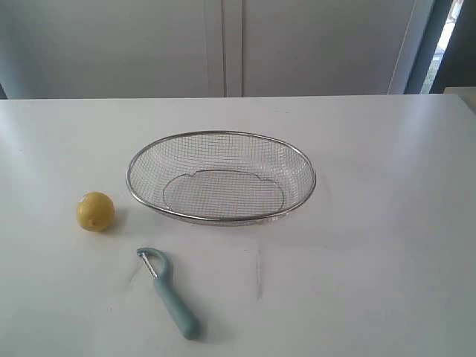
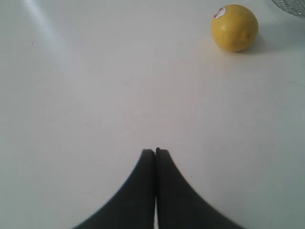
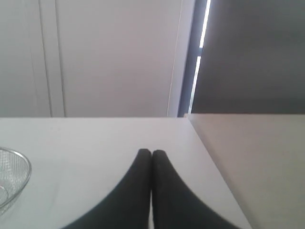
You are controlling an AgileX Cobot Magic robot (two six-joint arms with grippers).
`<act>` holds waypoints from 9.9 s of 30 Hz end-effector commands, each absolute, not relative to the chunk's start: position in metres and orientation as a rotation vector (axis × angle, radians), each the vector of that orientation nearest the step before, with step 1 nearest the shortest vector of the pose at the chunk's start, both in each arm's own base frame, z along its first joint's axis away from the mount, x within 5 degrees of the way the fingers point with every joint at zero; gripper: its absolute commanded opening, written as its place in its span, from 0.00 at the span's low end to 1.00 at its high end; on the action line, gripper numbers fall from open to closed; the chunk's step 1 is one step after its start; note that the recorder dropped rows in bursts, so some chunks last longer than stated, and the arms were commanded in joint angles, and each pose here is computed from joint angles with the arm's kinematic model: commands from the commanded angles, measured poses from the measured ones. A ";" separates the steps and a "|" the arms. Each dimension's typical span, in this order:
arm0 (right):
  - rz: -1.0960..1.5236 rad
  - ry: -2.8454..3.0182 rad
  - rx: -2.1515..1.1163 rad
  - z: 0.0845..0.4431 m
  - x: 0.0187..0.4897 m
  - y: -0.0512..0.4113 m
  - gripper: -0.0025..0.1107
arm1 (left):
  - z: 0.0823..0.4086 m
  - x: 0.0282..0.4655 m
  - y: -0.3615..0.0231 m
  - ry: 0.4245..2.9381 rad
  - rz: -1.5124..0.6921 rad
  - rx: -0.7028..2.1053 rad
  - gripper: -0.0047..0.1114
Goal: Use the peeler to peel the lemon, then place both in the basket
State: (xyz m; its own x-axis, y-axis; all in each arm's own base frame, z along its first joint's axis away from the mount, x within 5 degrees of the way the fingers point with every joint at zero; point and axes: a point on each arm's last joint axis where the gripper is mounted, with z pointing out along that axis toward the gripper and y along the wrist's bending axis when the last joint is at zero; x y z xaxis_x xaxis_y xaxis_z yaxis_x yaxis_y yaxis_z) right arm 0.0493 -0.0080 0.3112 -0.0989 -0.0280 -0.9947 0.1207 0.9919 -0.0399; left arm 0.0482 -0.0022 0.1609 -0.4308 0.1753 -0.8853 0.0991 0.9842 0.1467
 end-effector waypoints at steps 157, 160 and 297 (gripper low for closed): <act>0.151 2.828 -1.150 0.170 0.225 0.343 0.18 | 0.157 0.048 -0.003 2.032 0.080 0.197 0.04; 0.165 2.814 -1.143 0.170 0.225 0.345 0.30 | 0.157 0.048 -0.003 2.032 0.080 0.197 0.04; 0.177 2.778 -0.966 0.278 0.247 0.269 0.02 | 0.157 0.048 -0.003 2.032 0.080 0.197 0.04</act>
State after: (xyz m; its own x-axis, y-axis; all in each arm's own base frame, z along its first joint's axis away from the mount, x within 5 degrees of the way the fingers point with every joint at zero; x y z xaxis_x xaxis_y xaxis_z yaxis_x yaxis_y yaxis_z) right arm 0.2440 0.2794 0.2716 -0.7621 -0.6097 -0.2179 -0.6300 0.7759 0.0325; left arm 0.0482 -0.0022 0.1609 -0.4308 0.1753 -0.8853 0.0991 0.9842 0.1467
